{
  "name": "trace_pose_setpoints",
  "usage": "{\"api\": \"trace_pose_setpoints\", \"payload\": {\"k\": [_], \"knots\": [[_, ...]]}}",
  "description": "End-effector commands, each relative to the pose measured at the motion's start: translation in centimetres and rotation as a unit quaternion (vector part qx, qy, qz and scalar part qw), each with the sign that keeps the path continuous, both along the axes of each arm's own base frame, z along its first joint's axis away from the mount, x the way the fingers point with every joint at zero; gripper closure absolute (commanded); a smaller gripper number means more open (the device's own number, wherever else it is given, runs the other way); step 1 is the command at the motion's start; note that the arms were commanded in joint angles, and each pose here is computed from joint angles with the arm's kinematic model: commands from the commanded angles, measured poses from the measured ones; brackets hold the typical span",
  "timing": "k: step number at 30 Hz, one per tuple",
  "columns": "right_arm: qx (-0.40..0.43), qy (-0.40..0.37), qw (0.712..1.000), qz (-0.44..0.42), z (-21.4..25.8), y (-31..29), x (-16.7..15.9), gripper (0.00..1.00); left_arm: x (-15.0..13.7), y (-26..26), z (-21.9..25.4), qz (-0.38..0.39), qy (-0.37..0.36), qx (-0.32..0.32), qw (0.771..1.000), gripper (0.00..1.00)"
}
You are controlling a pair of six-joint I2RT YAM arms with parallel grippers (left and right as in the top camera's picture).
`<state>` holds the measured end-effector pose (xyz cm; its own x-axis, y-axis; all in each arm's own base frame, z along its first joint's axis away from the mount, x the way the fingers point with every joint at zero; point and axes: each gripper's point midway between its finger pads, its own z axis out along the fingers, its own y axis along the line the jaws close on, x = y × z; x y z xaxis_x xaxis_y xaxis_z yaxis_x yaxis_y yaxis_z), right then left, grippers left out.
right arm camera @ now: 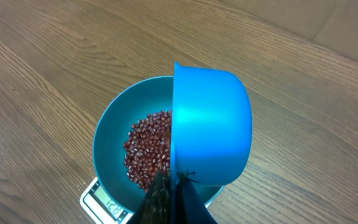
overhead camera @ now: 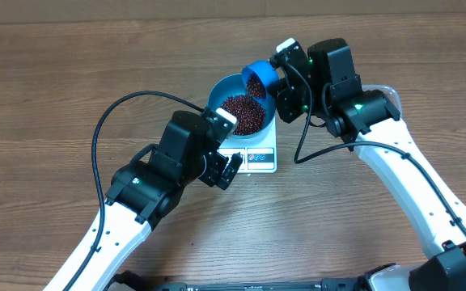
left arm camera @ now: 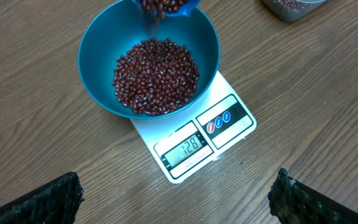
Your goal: Scoop item into bowl and weigh 150g on scale
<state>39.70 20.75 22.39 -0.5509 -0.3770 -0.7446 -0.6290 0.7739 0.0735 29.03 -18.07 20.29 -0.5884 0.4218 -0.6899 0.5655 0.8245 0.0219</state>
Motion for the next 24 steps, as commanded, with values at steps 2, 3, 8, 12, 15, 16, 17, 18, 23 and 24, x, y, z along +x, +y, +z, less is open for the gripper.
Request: {"api": "trace_pose_setpoints", "payload": {"k": [2,3,8,12,15,16,17,18,23,24], "knots": [[-0.01,-0.029,0.999,0.014,1.13,0.16,0.4,0.96,-0.02,0.09,0.55,-0.002,-0.009,-0.002,1.0,0.0],[-0.01,-0.029,0.999,0.014,1.13,0.16,0.4,0.96,-0.02,0.09,0.55,-0.002,-0.009,-0.002,1.0,0.0],[-0.01,-0.029,0.999,0.014,1.13,0.16,0.4,0.96,-0.02,0.09,0.55,-0.002,-0.009,-0.002,1.0,0.01],[-0.01,-0.029,0.999,0.014,1.13,0.16,0.4,0.96,-0.02,0.09,0.55,-0.002,-0.009,-0.002,1.0,0.0],[-0.01,-0.029,0.999,0.014,1.13,0.16,0.4,0.96,-0.02,0.09,0.55,-0.002,-0.009,-0.002,1.0,0.0],[-0.01,-0.028,0.999,0.014,1.12,0.16,0.39,0.96,-0.02,0.09,0.55,-0.002,-0.009,-0.002,1.0,0.01],[-0.01,-0.028,0.999,0.014,1.12,0.16,0.39,0.96,-0.02,0.09,0.55,-0.002,-0.009,-0.002,1.0,0.01],[-0.01,-0.028,0.999,0.014,1.12,0.16,0.39,0.96,-0.02,0.09,0.55,-0.002,-0.009,-0.002,1.0,0.0],[-0.013,-0.031,0.999,0.019,1.11,0.16,0.38,0.96,-0.02,0.09,0.55,-0.002,-0.009,-0.002,1.0,0.0],[-0.015,-0.033,0.999,0.02,1.11,0.16,0.38,0.96,-0.02,0.09,0.55,-0.002,-0.009,-0.002,1.0,0.01]]}}
